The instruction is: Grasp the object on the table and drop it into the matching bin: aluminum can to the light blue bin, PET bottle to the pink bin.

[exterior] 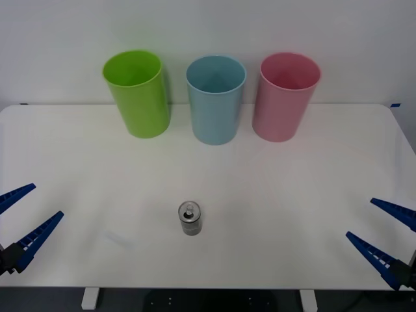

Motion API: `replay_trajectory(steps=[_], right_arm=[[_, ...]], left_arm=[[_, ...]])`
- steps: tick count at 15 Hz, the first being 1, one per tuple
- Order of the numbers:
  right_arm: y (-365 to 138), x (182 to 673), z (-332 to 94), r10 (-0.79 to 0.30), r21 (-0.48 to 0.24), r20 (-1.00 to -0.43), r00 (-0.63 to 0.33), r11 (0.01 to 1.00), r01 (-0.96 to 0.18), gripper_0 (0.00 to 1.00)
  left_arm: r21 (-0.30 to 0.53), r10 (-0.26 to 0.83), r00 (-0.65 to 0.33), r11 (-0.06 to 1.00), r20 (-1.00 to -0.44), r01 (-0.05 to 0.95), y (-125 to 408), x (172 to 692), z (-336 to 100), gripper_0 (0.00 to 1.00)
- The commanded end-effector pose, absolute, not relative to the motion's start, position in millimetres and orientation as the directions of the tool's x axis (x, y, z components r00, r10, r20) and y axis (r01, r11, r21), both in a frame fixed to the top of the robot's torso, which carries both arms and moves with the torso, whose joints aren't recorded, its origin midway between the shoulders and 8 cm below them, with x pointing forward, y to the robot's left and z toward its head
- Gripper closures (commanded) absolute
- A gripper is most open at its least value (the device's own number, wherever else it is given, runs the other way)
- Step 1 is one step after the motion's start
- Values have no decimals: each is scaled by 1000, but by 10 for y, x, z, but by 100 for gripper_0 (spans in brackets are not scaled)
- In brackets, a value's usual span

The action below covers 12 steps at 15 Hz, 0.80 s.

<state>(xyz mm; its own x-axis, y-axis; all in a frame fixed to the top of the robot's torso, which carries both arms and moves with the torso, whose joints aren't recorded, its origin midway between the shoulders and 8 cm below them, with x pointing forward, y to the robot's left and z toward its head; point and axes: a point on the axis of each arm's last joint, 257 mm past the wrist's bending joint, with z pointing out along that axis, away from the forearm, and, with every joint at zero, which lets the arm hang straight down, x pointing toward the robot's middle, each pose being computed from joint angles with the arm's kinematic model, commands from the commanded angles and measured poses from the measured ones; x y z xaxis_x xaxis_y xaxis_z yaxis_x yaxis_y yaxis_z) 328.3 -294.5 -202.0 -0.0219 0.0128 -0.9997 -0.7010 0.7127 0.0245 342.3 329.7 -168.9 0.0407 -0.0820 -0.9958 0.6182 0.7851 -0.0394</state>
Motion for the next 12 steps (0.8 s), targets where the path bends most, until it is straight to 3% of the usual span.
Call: replay_trajectory(steps=[1,5,12], right_arm=[[-2749,3246,-2064,-4,4,-1000,-10,667,-745,0],[-2468,3259,-2149,-45,-38,-999,13,609,-792,0],[-1994,3425,-2475,-69,-44,-998,9,517,-855,0]], left_arm=[[-39,-82,41,785,-996,618,3297,3423,-1689,0],[-39,-82,41,785,-996,618,3297,3423,-1689,0],[-39,-82,41,785,-996,618,3297,3423,-1689,0]])
